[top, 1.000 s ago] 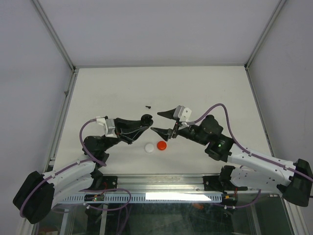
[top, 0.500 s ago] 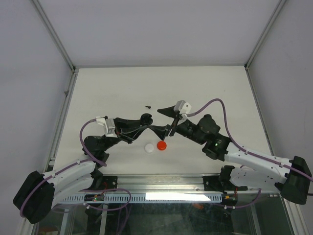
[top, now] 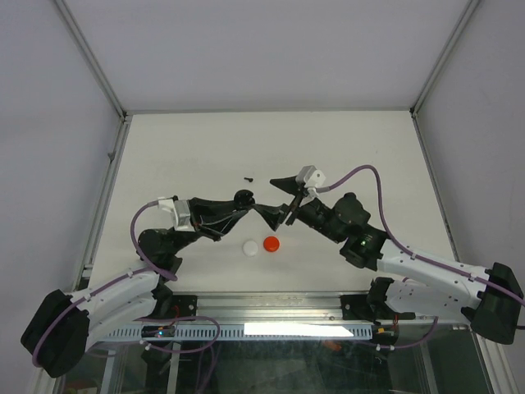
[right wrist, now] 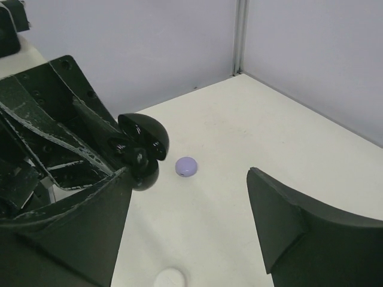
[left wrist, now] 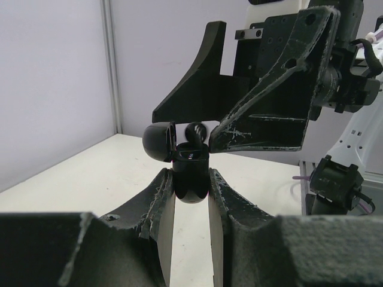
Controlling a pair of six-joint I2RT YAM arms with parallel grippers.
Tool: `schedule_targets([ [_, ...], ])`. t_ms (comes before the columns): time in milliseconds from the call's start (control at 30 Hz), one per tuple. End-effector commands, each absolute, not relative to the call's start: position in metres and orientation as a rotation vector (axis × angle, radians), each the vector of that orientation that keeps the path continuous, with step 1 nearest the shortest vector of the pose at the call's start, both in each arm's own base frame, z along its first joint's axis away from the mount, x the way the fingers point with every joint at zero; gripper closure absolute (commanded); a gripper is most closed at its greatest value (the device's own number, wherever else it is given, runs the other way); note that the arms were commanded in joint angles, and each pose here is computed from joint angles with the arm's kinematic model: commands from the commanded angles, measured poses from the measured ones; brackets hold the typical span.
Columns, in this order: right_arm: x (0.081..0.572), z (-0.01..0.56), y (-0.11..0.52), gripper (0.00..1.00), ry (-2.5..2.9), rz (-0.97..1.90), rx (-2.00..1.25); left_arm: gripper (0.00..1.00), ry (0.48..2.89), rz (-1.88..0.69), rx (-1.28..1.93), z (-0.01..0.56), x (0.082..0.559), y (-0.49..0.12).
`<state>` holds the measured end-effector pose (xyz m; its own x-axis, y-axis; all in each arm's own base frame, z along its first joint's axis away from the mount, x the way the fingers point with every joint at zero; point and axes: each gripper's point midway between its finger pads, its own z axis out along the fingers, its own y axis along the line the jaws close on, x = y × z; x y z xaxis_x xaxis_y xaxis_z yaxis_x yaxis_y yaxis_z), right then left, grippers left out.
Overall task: Insert the wireless bluetooth earbuds into the charging case
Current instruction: Place the earbud in the charging case.
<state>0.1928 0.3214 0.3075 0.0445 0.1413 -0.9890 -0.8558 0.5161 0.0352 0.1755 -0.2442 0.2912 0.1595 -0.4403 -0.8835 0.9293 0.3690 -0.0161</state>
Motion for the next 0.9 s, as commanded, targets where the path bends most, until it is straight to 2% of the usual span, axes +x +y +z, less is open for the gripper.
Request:
schedule_targets([
  [0, 0.203, 0.319, 0.306, 0.2, 1.285, 0.804, -0.649, 1.0, 0.875, -1.07, 0.629, 0.307, 0.167, -0.238],
  [300, 0.215, 0.313, 0.298, 0.2, 1.323, 0.778, -0.633, 1.0, 0.891, -1.077, 0.624, 0.304, 0.167, -0.238],
  [467, 0.235, 0.293, 0.299, 0.19, 1.432, 0.746, -0.642, 1.0, 0.996, -1.018, 0.534, 0.291, 0.188, -0.231],
  [667, 0.275, 0.255, 0.303, 0.21, 1.572, 0.719, -0.633, 1.0, 1.164, -0.932, 0.395, 0.268, 0.218, -0.22],
  [867, 0.323, 0.19, 0.312, 0.28, 1.733, 0.657, -0.641, 1.0, 1.334, -0.869, 0.334, 0.239, 0.24, -0.217],
])
